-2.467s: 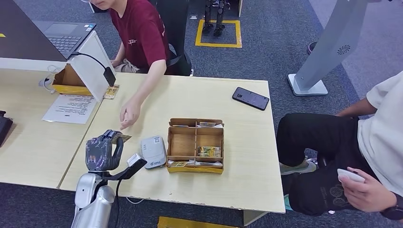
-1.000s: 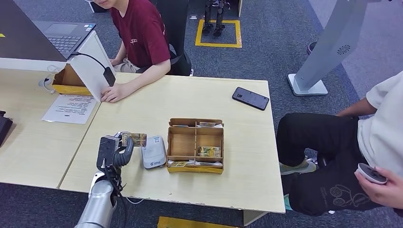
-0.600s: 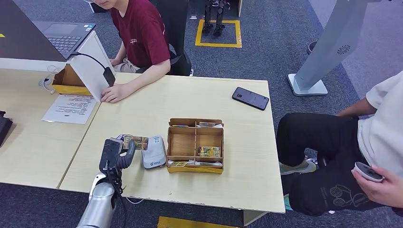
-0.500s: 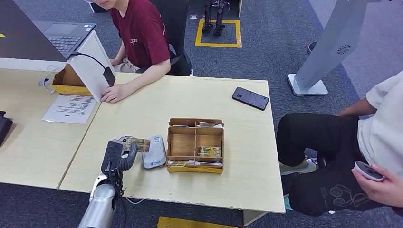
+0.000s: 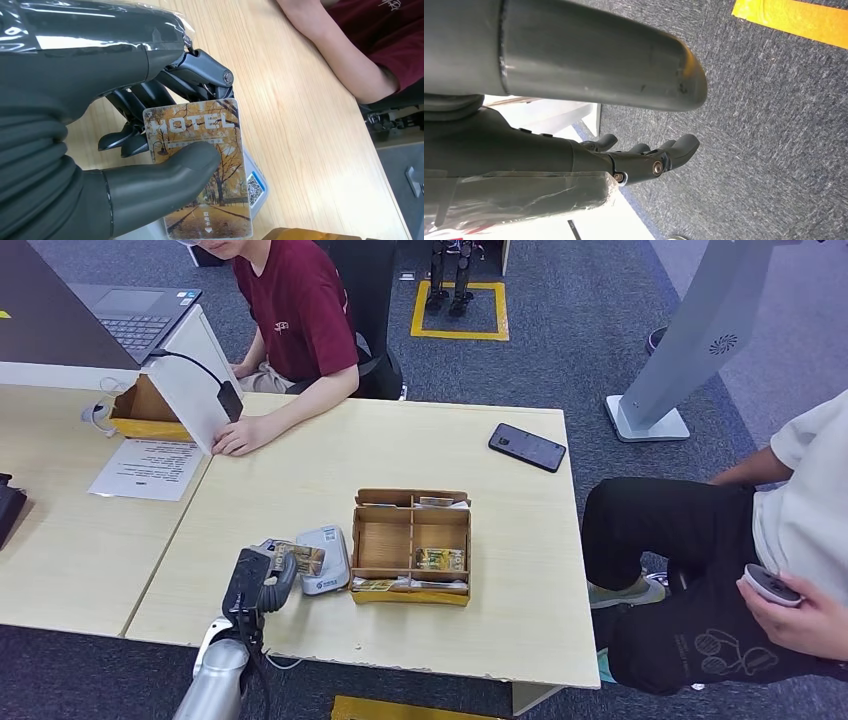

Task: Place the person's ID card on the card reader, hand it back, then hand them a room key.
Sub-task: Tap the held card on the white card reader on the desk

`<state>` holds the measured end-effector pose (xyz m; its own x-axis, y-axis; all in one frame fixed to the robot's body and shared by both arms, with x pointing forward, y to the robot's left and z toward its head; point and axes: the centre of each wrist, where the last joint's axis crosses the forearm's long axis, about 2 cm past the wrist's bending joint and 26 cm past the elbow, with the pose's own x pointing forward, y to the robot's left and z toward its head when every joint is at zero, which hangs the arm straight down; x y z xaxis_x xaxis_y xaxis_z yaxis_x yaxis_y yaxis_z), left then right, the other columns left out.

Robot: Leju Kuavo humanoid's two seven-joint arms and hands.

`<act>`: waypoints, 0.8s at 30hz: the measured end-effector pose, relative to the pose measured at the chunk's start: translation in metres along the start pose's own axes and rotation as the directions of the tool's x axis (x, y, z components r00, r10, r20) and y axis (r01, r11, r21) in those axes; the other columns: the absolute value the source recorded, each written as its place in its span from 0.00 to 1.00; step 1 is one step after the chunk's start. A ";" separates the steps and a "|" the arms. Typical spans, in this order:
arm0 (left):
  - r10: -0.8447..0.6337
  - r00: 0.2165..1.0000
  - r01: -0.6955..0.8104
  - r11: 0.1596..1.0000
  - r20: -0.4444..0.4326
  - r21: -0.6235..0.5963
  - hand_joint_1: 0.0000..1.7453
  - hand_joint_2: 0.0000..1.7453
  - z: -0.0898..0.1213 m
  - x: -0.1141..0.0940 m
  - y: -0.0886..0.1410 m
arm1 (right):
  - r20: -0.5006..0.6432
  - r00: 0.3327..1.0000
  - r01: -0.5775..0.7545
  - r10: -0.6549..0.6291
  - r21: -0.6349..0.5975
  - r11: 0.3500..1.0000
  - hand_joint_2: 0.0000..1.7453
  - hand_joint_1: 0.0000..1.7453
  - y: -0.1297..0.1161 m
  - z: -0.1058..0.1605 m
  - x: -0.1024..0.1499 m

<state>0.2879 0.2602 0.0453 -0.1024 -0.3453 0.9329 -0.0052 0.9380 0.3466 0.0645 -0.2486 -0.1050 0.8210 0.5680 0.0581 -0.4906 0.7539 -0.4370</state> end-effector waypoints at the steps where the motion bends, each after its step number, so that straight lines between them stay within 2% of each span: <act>1: 0.000 1.000 0.000 1.000 0.001 -0.002 1.00 1.00 0.000 0.000 0.000 | 0.000 1.000 0.000 0.000 0.000 1.000 0.00 0.00 0.000 0.000 0.000; 14: 0.042 0.999 -0.042 0.999 -0.007 -0.024 1.00 1.00 0.000 0.008 -0.015 | -0.006 1.000 -0.008 0.008 -0.002 1.000 0.00 0.00 0.000 0.000 0.000; 24: 0.084 0.996 -0.084 0.996 -0.009 -0.016 1.00 1.00 0.009 0.009 -0.015 | -0.007 1.000 -0.012 0.012 0.004 1.000 0.00 0.00 0.001 0.001 0.001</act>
<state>0.2780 0.2433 0.0473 -0.0935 -0.2654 0.9596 0.0194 0.9631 0.2683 0.0645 -0.2470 -0.1048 0.8169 0.5749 0.0467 -0.5018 0.7483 -0.4340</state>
